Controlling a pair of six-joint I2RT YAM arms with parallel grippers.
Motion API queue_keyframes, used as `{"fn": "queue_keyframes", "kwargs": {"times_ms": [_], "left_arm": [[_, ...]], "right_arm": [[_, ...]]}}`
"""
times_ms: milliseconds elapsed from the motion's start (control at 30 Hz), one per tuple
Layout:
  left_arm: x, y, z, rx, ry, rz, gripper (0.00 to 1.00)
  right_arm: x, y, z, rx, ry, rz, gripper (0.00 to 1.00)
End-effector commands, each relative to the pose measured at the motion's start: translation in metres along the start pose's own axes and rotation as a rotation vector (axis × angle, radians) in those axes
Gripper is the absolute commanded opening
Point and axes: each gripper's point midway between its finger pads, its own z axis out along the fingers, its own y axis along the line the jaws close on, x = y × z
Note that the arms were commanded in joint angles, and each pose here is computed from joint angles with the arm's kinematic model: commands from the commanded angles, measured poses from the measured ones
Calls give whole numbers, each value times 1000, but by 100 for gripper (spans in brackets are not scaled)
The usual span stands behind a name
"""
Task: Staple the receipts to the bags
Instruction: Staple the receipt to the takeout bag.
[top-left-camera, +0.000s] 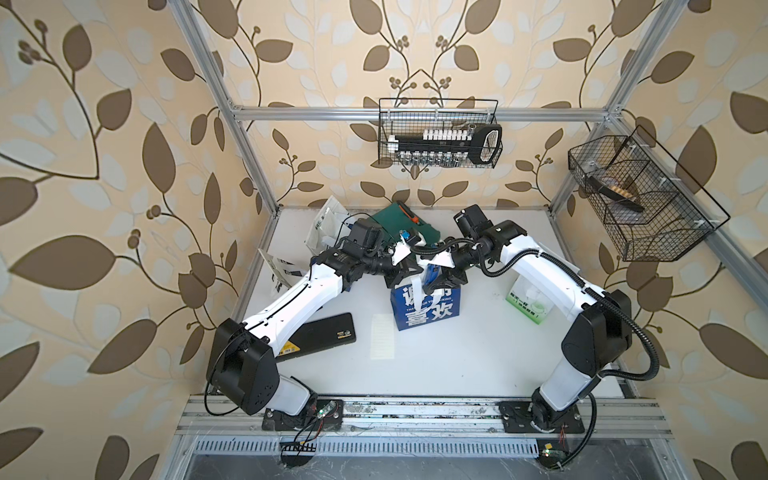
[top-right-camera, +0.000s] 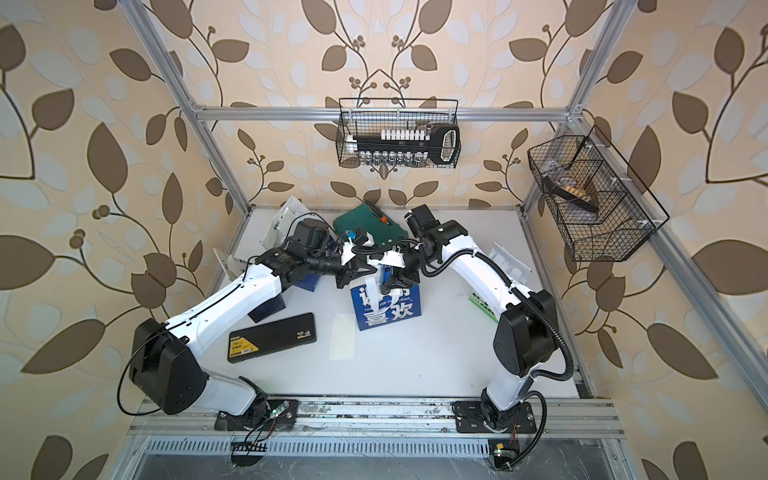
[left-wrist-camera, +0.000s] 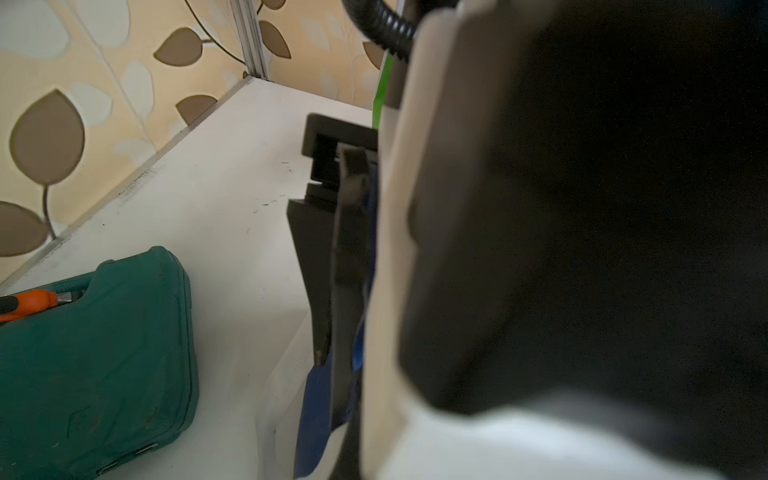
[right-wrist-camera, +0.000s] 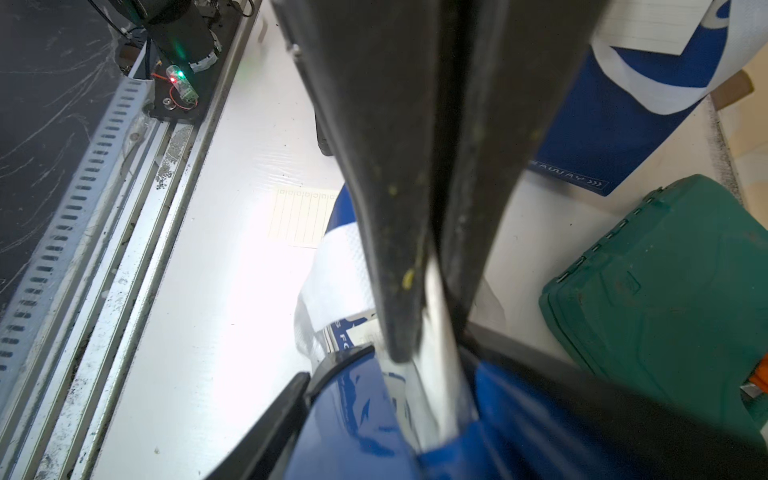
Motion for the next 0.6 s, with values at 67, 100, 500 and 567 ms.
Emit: {"fn": "queue_keyframes", "kwargs": {"times_ms": [67, 100, 500, 567], "left_arm": [[-58, -14, -11, 22, -156, 157, 0], [-58, -14, -11, 20, -156, 156, 0], [-56, -11, -11, -3, -162, 127, 0], [-56, -9, -11, -12, -167, 122, 0]], "right_arm": [[-17, 16, 23, -87, -70, 14, 49], [-21, 17, 22, -93, -90, 16, 32], [-48, -5, 1, 51, -223, 56, 24], [-48, -3, -6, 84, -228, 39, 35]]}}
